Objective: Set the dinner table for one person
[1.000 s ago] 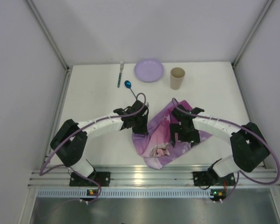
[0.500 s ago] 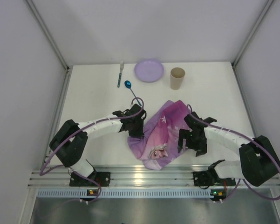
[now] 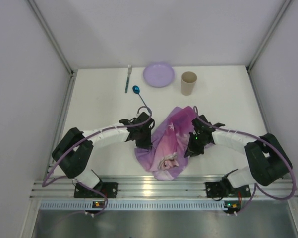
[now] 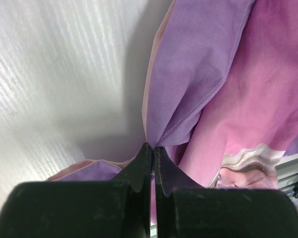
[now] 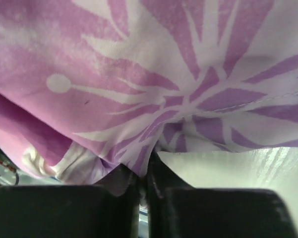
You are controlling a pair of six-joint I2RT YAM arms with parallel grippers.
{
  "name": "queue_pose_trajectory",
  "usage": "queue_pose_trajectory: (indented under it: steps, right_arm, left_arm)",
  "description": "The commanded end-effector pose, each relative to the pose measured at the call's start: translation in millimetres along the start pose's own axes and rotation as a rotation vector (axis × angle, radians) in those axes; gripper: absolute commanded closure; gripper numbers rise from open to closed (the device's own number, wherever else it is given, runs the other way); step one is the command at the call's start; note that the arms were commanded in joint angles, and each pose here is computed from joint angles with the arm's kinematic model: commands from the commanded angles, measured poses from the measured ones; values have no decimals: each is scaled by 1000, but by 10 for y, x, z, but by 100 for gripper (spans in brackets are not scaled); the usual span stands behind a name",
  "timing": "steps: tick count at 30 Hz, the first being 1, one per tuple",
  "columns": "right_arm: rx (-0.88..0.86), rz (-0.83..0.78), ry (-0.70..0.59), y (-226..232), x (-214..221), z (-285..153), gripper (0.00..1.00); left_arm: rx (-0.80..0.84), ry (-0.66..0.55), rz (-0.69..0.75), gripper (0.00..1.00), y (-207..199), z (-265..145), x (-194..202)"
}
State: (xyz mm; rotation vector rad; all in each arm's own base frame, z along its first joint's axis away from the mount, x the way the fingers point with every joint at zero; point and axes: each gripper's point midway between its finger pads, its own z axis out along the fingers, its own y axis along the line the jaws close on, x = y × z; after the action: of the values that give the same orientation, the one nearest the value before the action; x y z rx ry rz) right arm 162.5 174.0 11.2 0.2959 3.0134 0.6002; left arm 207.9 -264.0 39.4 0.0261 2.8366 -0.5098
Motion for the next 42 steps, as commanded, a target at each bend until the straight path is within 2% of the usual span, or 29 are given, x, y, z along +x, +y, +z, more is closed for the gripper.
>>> queue_pose_trajectory:
  steps: [1,3,6,7,10,16,20,22,23,24,25,26,27,28,32,37,42]
  right_arm:
    - [102,-68,-119,-125,-320,100,100]
    - [173,-62,-119,-260,-341,31,100]
    - [238,-18,-125,-462,-454,-118,100]
    - [237,-13,-132,-489,-523,-165,100]
    - [284,84,-142,-787,-738,-328,100]
    - [395,159,-129,-1209,-1060,-535,100]
    - [410,220,-133,-1373,-1212,-638,100]
    - [426,210,-140,-1385,-1277,-668,100]
    - [440,210,-135,-1404,-1269,-684,95]
    - [451,204,-135,-1420,-1278,-697,66]
    - [460,203,-129,-1433,-1268,-700,46]
    - [463,203,-133,-1434,-1275,-716,12]
    - [458,199,-127,-1430,-1256,-712,1]
    - [454,198,-132,-1415,-1253,-734,0]
    - [411,190,-152,-1302,-1238,-842,0]
    - [377,167,-243,-1132,-1283,-1197,0]
    - [258,143,-343,-815,-1430,-1476,0]
  left_arm:
    - [-14,-23,-91,100,82,-134,-21]
    - [-19,-47,-139,100,180,-216,-60]
    - [-44,-59,-271,100,555,-265,-77]
    - [-40,-106,-327,100,690,-371,-185]
    - [-132,-149,-405,100,1115,-533,-119]
    - [-384,-230,-554,100,1729,-950,149]
    - [-408,-274,-714,100,1823,-1115,385]
    - [-380,-307,-731,100,1814,-1195,412]
    - [-361,-298,-746,100,1777,-1212,432]
    - [-347,-288,-752,100,1750,-1215,452]
    - [-340,-269,-752,84,1732,-1194,483]
    - [-309,-237,-736,70,1662,-1152,488]
    - [-297,-226,-720,56,1637,-1129,480]
    - [-282,-218,-703,42,1608,-1106,461]
    - [-287,-245,-597,25,1546,-1154,180]
    - [-295,-353,-446,20,1420,-1390,-401]
    - [-244,-392,-263,20,1194,-1286,-975]
